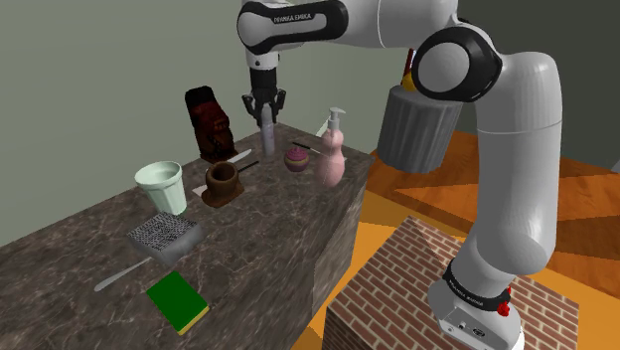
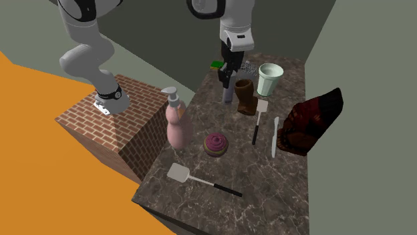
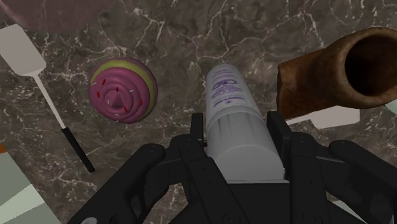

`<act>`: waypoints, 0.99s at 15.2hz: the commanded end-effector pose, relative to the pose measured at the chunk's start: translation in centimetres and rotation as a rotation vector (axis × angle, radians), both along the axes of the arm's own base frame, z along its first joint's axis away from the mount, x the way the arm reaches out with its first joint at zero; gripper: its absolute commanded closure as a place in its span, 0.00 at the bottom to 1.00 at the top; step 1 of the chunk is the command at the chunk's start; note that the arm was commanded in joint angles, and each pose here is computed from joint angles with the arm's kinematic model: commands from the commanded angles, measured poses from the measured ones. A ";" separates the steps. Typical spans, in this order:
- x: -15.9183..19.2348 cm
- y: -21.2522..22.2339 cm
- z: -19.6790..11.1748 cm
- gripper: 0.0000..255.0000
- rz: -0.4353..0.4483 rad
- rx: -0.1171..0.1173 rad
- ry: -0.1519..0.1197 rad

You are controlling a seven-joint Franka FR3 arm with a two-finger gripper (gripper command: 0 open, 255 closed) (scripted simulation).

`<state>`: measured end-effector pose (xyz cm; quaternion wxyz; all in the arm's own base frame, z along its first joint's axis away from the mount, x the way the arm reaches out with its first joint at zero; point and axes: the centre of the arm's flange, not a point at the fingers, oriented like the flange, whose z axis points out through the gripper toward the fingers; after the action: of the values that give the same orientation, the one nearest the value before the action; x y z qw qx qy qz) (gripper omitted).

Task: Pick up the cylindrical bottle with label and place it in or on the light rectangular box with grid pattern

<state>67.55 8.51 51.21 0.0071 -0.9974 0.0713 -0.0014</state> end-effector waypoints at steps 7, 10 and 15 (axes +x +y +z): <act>-1.5 3.6 2.7 1.00 0.000 0.000 0.000; -3.0 7.3 3.1 1.00 0.000 0.000 0.000; -5.5 13.4 3.7 1.00 0.000 0.000 0.000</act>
<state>62.42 20.65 54.92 0.0070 -0.9975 0.0706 -0.0013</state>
